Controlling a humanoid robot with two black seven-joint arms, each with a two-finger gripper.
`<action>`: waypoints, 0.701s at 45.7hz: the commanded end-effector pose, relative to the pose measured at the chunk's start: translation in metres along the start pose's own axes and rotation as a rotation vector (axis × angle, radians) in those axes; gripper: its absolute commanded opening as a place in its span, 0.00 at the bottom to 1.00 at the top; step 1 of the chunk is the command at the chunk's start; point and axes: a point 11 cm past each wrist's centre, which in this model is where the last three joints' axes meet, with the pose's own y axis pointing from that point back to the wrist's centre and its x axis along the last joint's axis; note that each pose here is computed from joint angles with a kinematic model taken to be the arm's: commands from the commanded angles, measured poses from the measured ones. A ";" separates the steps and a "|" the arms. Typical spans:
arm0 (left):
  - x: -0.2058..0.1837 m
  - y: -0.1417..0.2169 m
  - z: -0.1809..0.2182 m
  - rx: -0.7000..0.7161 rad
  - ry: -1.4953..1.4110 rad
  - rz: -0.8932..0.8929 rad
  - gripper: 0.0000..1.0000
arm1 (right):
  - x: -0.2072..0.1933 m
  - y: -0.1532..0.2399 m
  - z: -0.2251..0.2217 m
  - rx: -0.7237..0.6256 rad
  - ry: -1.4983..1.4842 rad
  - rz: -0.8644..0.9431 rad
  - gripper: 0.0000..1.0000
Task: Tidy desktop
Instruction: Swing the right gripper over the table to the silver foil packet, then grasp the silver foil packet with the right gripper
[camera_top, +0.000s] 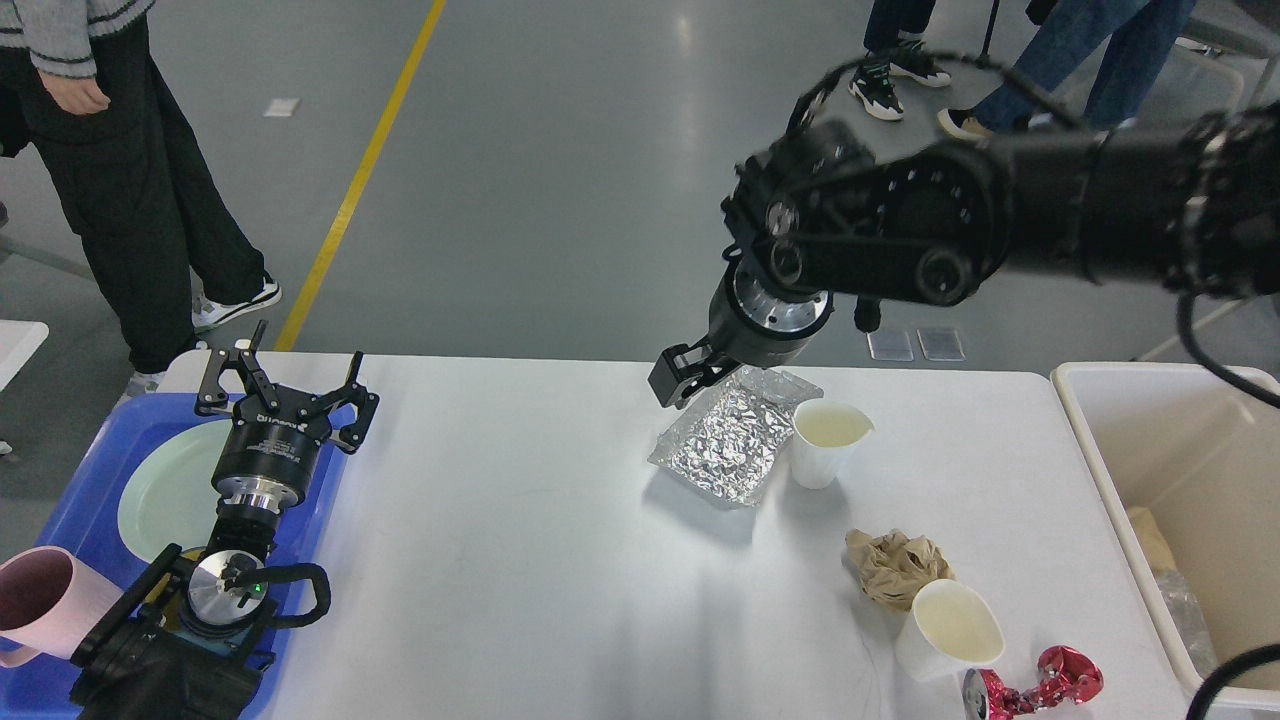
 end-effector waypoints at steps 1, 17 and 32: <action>0.000 0.000 0.000 0.001 -0.001 0.000 0.96 | -0.027 -0.076 -0.020 -0.012 0.107 0.058 0.94; 0.000 0.000 0.000 0.001 -0.001 0.000 0.96 | -0.054 -0.157 -0.033 -0.057 0.208 0.253 0.93; 0.000 0.000 0.000 0.001 -0.001 0.000 0.96 | -0.086 -0.190 -0.012 -0.101 0.181 0.265 0.90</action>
